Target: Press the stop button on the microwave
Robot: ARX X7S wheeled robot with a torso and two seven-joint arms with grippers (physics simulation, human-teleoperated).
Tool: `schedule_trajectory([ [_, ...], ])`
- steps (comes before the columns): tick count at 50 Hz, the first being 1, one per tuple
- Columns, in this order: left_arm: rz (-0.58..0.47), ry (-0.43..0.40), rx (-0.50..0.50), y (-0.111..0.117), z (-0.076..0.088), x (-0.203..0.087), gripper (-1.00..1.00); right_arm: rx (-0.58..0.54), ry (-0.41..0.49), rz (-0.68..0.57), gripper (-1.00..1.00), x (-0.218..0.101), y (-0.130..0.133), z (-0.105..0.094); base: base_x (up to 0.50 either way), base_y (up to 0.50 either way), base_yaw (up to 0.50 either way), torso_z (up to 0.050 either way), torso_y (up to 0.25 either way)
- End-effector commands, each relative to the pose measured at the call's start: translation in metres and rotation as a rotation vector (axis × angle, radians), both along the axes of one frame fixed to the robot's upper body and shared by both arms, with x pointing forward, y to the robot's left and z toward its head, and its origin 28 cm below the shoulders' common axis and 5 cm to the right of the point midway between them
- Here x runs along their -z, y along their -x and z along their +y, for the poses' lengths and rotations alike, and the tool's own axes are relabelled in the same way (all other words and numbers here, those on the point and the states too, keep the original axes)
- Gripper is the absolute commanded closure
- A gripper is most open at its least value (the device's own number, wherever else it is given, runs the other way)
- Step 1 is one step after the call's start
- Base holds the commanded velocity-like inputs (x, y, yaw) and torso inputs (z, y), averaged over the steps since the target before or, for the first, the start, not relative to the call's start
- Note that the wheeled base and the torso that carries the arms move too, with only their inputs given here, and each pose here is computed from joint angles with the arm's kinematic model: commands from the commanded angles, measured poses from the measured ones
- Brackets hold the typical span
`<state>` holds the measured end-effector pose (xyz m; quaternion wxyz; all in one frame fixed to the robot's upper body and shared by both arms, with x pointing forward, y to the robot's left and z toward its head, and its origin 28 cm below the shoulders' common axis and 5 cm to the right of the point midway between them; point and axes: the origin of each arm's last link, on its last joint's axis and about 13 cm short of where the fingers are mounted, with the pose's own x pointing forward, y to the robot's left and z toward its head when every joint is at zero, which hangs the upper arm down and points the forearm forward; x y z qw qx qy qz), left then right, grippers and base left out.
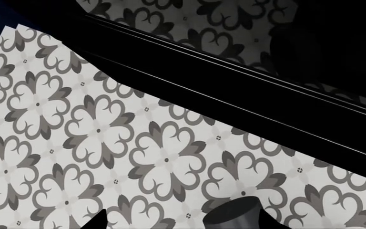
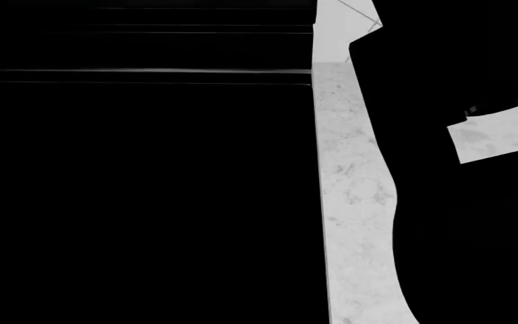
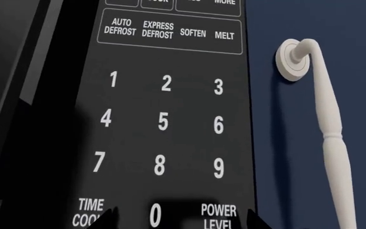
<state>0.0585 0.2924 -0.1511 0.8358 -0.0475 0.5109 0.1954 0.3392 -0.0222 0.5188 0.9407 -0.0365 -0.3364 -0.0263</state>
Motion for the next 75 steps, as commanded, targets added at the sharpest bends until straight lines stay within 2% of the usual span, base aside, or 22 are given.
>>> schedule_trajectory([
  [1,0.002,0.0,0.0,0.001,0.0,0.0,-1.0,-0.004,0.007,0.021,-1.0,0.005,-0.004,-0.003,0.0,0.0,0.0,0.05,0.0],
  [22,0.002,0.0,0.0,0.001,0.0,0.0,-1.0,0.013,0.011,0.039,-1.0,0.012,-0.01,-0.004,0.1,-0.02,0.0,0.05,0.0],
  [27,0.002,0.0,0.0,0.001,0.0,0.0,-1.0,0.027,0.02,0.069,-1.0,0.014,-0.009,-0.004,0.01,0.0,0.0,0.012,0.0],
  [40,0.002,0.0,0.0,0.001,0.0,0.0,-1.0,0.079,0.019,0.122,-1.0,0.007,0.024,-0.006,0.0,0.0,0.0,0.0,0.0],
  [47,0.002,0.0,0.0,0.001,0.0,0.0,-1.0,0.044,0.02,0.154,-1.0,0.008,0.044,-0.002,0.0,0.0,0.0,0.0,0.0],
  [59,0.002,0.0,0.0,0.001,0.0,0.0,-1.0,0.022,0.016,0.146,-1.0,0.011,0.059,-0.001,0.0,0.0,0.0,0.0,0.0],
  [60,0.002,0.0,0.0,0.001,0.0,0.0,-1.0,0.02,0.014,0.147,1.0,0.011,0.061,-0.001,0.0,0.0,0.0,0.0,0.0],
  [75,0.002,0.0,0.0,0.001,0.0,0.0,-1.0,-0.006,0.02,0.134,1.0,0.019,0.082,-0.001,0.0,0.0,0.0,0.0,0.0],
])
